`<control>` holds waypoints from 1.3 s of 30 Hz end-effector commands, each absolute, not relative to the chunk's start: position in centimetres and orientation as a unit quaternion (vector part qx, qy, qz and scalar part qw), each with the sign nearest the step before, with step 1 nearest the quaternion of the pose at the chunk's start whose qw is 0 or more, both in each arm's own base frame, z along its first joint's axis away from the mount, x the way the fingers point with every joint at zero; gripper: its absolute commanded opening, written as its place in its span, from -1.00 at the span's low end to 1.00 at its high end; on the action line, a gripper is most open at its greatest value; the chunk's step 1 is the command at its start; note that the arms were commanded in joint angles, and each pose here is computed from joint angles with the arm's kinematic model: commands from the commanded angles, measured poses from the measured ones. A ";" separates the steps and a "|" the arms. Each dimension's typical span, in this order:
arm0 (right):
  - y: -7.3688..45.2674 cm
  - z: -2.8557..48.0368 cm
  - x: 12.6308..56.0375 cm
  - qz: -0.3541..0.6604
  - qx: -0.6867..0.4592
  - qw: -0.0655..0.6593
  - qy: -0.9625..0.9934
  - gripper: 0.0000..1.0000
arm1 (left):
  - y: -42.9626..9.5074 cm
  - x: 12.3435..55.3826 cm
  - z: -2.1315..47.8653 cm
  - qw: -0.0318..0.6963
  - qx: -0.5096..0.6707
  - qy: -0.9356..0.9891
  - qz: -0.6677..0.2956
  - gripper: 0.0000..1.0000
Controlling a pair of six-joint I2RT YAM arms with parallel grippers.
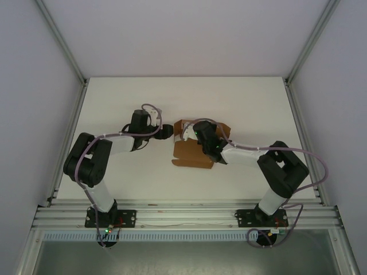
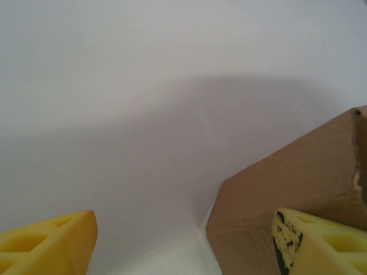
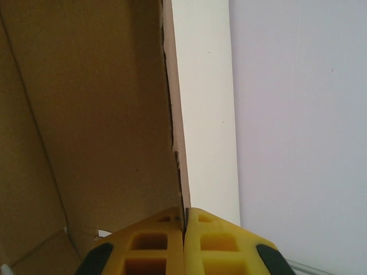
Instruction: Assemble paper box
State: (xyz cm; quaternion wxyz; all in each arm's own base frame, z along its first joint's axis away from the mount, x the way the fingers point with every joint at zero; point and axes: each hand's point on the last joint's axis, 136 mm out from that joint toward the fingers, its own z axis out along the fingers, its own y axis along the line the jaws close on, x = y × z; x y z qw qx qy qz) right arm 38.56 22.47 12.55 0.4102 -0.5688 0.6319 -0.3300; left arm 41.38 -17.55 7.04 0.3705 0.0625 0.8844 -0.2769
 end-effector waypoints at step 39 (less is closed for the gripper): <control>23.0 10.4 37.6 -0.325 -0.583 0.388 0.636 -1.00 | -25.9 41.2 8.3 0.464 0.215 0.801 -0.312 -0.17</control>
